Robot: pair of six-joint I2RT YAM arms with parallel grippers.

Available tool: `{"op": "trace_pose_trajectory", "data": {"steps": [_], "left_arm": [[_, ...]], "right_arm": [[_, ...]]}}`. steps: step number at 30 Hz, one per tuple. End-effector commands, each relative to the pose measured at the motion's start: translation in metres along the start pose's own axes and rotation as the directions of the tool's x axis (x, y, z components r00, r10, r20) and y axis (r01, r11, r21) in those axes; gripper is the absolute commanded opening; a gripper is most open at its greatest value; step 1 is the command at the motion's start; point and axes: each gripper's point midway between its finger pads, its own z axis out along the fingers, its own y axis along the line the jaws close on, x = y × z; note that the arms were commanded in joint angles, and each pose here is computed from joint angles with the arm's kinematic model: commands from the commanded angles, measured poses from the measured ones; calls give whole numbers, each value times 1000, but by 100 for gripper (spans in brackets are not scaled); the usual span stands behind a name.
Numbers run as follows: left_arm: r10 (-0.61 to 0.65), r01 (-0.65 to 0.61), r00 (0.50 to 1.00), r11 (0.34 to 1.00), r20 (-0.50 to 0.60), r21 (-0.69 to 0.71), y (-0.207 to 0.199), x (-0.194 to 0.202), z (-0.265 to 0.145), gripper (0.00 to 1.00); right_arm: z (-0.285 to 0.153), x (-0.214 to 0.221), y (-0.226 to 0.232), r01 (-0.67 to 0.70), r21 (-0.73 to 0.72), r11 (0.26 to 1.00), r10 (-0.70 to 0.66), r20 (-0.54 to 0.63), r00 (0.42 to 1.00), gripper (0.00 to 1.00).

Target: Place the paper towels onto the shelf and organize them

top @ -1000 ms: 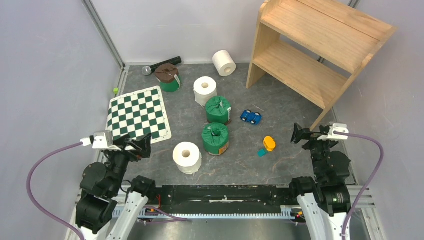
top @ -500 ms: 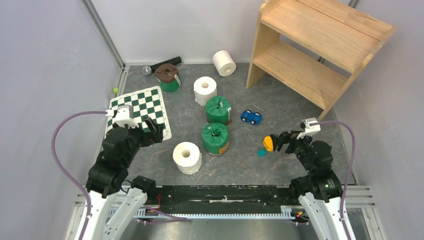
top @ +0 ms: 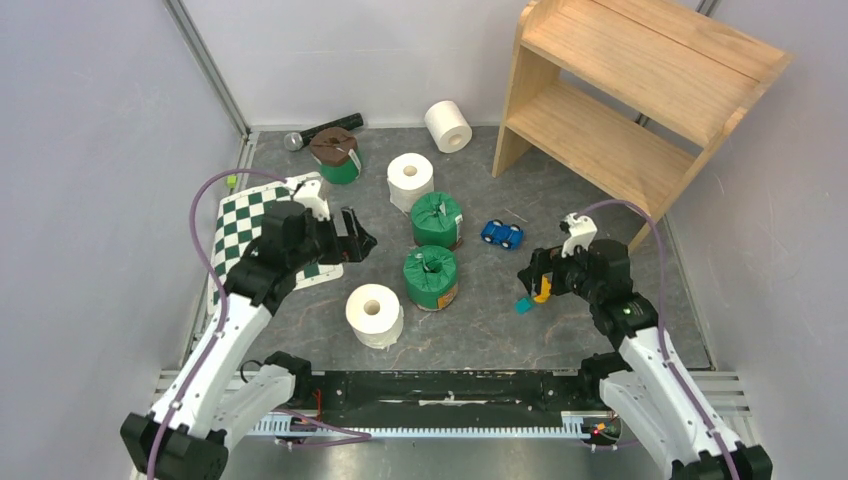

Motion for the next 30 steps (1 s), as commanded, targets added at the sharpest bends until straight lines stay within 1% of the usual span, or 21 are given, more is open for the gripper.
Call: {"op": "trace_pose_trajectory", "data": {"steps": [1, 3, 6, 12, 15, 18, 21, 25, 30], "left_arm": [[-3, 10, 999, 987, -42, 161, -32, -6, 15, 100], [17, -7, 997, 989, -69, 148, -30, -5, 21, 100], [44, -33, 995, 992, -89, 124, -26, -4, 27, 100], [69, -44, 978, 991, -195, 128, -30, 17, 33, 100], [85, -55, 970, 989, -226, 137, -34, 26, 34, 100], [89, -56, 966, 989, -241, 139, -39, 28, 34, 100], [98, -59, 961, 987, -260, 153, -49, 30, 36, 100], [117, -76, 949, 986, -292, 148, -58, 39, 43, 100], [152, -119, 929, 986, -339, 117, -65, 47, 58, 100]], "right_arm": [[10, -51, 12, 79, -50, 996, -71, 150, 986, 98], [17, -55, 18, 63, -73, 995, -50, 165, 985, 98], [29, -55, 33, 82, -105, 991, -66, 155, 986, 98], [43, -61, 65, 206, -102, 973, -188, 158, 969, 98], [42, -57, 92, 291, -115, 950, -270, 170, 948, 98], [37, -53, 123, 368, -169, 914, -325, 237, 916, 98], [33, -41, 140, 439, -199, 876, -379, 279, 882, 98], [32, -30, 152, 502, -197, 842, -440, 286, 851, 98], [31, -26, 150, 482, -189, 856, -422, 285, 861, 98]]}}
